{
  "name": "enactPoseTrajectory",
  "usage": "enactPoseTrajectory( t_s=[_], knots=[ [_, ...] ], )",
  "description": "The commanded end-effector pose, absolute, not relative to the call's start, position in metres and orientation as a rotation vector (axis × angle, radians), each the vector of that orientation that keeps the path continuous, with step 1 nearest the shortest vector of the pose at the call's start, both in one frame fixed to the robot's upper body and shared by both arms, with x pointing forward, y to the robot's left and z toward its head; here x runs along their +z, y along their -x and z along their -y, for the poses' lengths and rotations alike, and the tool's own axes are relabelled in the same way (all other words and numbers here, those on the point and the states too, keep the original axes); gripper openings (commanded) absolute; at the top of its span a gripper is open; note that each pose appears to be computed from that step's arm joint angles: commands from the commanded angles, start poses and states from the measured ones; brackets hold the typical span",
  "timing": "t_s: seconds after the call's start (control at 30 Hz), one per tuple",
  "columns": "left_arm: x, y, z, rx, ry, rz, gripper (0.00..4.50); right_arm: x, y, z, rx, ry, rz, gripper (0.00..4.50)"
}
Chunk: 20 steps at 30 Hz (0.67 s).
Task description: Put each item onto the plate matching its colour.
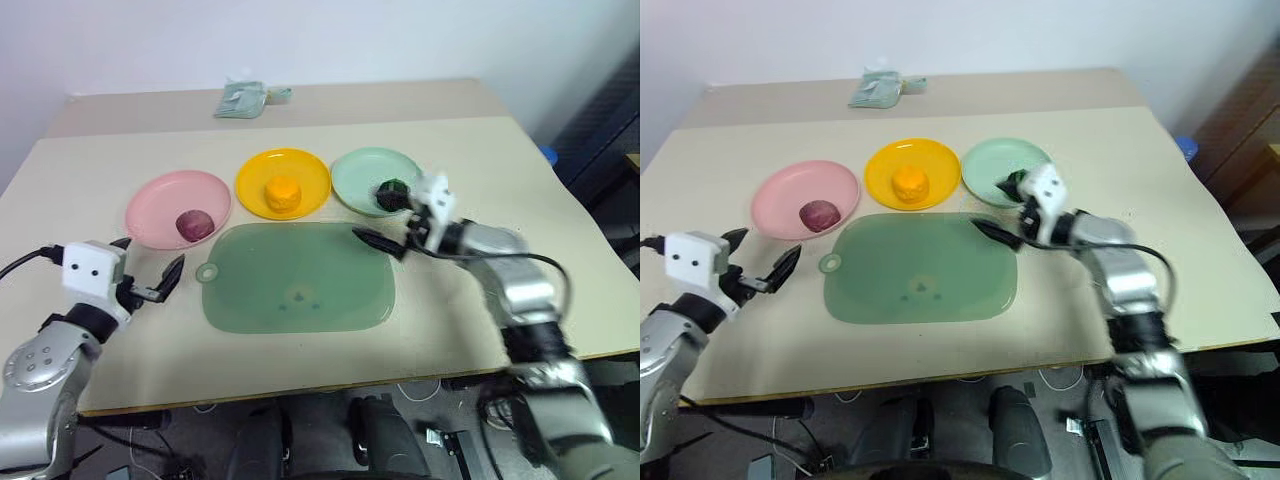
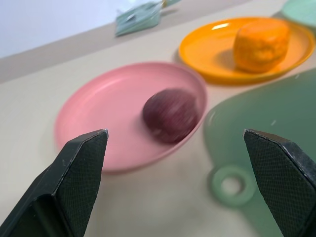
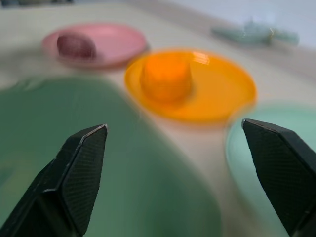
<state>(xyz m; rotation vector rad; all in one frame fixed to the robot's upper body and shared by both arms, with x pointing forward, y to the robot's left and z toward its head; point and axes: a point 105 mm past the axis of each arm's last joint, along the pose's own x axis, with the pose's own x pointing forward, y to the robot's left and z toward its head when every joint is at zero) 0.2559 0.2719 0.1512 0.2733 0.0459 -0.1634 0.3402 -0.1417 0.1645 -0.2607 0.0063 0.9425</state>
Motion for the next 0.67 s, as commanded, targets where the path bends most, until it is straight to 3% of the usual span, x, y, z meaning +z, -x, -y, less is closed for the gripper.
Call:
enactPoseTrajectory(
  t_s=[0.03, 0.2, 0.67],
  knots=[
    [0.164, -0.251, -0.270, -0.187, -0.306, -0.001, 4.50, 0.178, -0.323, 0.170, 0.913, 0.251, -0.008, 4.44],
    [0.160, -0.252, -0.272, -0.200, -0.297, -0.015, 4.50, 0.165, -0.314, 0.213, 0.769, 0.248, -0.098, 4.44],
    [0.148, -0.254, -0.262, -0.238, -0.254, -0.030, 4.50, 0.168, -0.317, 0.207, 0.756, 0.231, -0.084, 4.44]
  ],
)
